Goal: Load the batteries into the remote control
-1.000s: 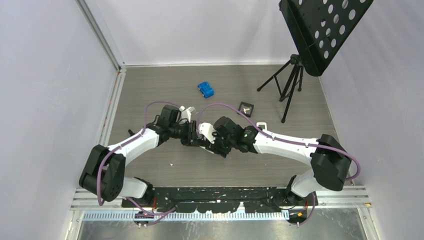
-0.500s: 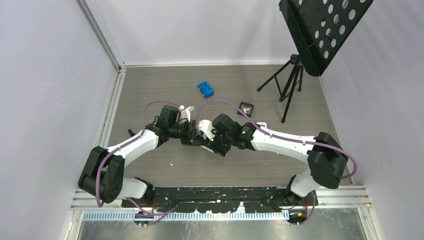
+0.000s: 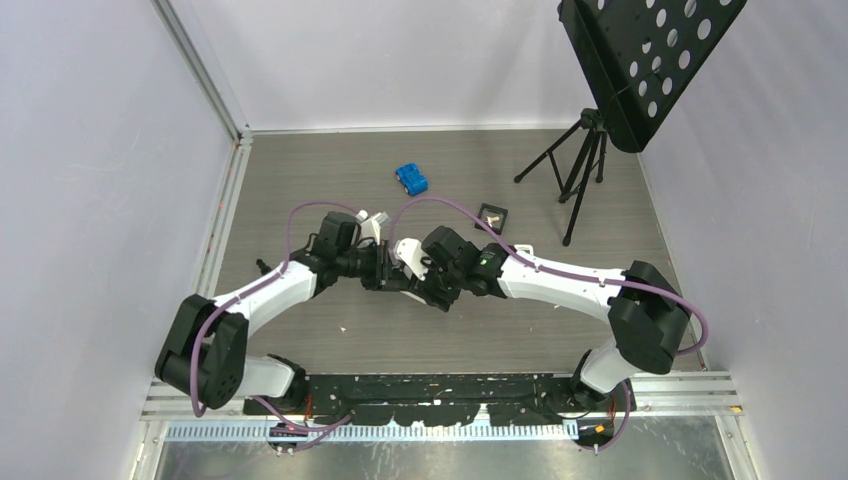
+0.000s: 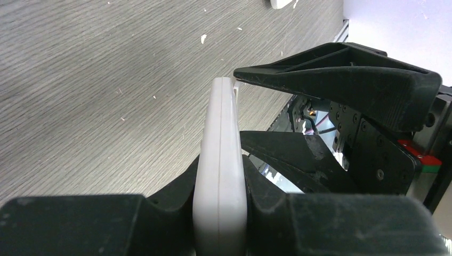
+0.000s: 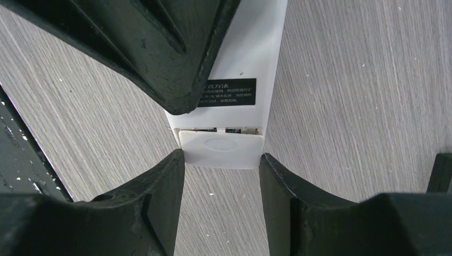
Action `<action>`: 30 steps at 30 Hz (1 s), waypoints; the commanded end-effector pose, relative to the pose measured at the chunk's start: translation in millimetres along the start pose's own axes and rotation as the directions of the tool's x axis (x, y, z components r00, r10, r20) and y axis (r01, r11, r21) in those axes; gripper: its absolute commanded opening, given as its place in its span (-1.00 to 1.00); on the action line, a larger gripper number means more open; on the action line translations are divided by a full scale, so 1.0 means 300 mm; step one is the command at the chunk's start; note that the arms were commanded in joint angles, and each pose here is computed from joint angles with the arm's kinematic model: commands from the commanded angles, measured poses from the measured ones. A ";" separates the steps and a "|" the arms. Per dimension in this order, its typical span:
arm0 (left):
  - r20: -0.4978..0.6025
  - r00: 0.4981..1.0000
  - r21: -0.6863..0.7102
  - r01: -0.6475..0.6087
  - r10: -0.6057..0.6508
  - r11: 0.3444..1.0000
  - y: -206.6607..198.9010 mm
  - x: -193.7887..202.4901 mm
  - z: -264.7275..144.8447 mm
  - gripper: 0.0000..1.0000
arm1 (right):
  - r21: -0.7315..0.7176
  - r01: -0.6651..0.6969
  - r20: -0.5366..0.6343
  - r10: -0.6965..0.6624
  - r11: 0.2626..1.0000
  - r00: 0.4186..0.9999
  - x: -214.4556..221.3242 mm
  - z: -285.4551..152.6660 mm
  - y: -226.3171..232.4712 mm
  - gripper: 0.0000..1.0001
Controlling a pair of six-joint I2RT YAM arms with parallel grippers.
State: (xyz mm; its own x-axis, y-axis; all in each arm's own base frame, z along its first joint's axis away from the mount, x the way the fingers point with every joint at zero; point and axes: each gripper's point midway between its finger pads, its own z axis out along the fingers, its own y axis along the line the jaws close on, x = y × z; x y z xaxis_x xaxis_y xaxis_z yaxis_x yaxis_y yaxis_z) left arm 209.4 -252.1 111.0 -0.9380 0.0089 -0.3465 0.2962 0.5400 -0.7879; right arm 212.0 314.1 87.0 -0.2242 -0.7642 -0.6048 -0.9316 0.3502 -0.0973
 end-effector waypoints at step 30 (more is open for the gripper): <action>-0.057 0.990 0.247 -0.110 0.128 0.963 -0.239 0.033 -0.036 -1.00 | -0.021 0.074 0.179 -0.069 0.997 0.981 -0.247 -0.038 -0.049 0.07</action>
State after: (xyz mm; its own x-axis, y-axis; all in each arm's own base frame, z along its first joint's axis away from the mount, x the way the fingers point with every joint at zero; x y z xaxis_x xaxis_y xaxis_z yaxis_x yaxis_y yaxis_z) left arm 204.2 -257.0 116.7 -0.9297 0.0266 -0.3673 0.3252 0.5278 -0.7846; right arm 210.6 309.1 93.7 -0.2111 -0.8048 -0.5548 -0.9538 0.2937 -0.0632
